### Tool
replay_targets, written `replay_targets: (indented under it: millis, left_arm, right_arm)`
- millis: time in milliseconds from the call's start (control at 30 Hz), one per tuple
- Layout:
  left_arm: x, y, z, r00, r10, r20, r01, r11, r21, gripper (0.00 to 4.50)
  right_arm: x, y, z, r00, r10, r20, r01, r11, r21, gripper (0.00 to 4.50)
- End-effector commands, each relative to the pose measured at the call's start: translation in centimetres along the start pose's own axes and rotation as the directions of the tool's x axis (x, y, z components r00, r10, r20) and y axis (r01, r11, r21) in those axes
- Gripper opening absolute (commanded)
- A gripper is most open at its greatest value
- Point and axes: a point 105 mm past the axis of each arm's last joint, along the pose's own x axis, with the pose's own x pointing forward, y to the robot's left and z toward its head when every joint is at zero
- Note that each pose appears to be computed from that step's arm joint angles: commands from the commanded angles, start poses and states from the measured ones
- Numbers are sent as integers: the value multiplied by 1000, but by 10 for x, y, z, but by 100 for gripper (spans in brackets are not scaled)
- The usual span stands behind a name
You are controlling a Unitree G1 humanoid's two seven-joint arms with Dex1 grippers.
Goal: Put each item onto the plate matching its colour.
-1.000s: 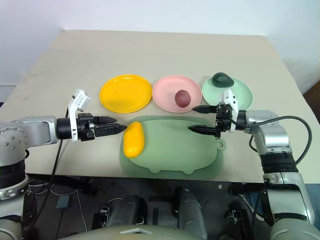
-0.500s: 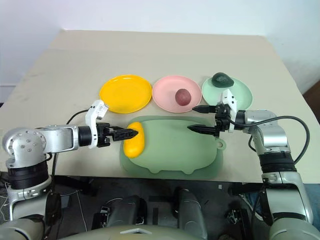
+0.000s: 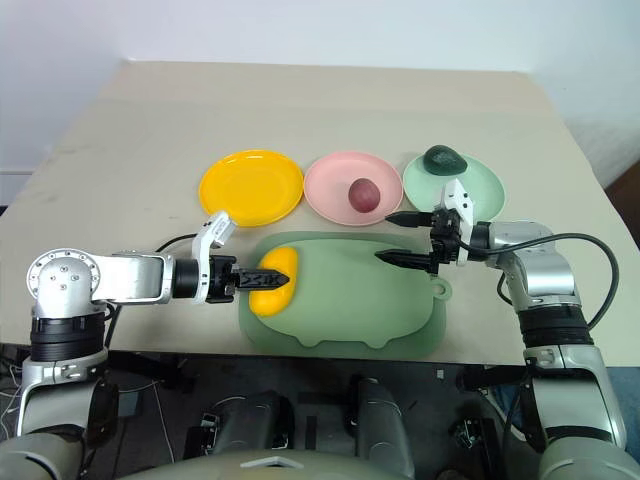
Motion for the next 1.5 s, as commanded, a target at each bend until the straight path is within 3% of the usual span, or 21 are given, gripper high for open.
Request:
replay_targets:
  millis: [33,167,267,467,567,667,733,800,1100,1500]
  left_arm:
    - [-5,-2,-1,999,25,-32,-24,999,35,314]
    - [-6,-12,3,999,34,-31,-30,991,128,314]
    - [-12,-44,17,990,-131,53,117,968,221,314]
    - [-39,-56,46,960,-220,174,150,927,345,314]
    - [-49,-34,74,948,-108,301,-17,923,386,314]
    - [-58,-8,97,907,16,422,-231,856,463,314]
    - [-64,7,115,827,54,560,-390,772,502,314]
    - [-62,12,121,801,13,599,-358,812,461,314]
    - [-56,37,153,649,49,759,-463,818,342,314]
    - [-41,88,166,550,251,796,-591,791,159,314]
  right_arm:
    - [-2,-3,14,1000,-11,25,12,999,-43,450]
    - [-2,-3,14,1000,-9,18,9,999,-42,450]
    - [-2,-3,12,1000,-7,18,8,1000,-29,450]
    - [1,-3,12,1000,1,19,0,1000,-29,450]
    - [1,-5,13,1000,-7,23,7,1000,-28,450]
    - [1,-6,14,1000,-11,25,12,999,-30,450]
    - [1,-7,14,1000,-12,24,12,1000,-26,450]
    - [1,-7,15,1000,-12,28,12,1000,-22,450]
    - [3,-6,18,999,-12,33,13,1000,-23,450]
    - [3,-3,18,999,-14,29,15,1000,-23,450]
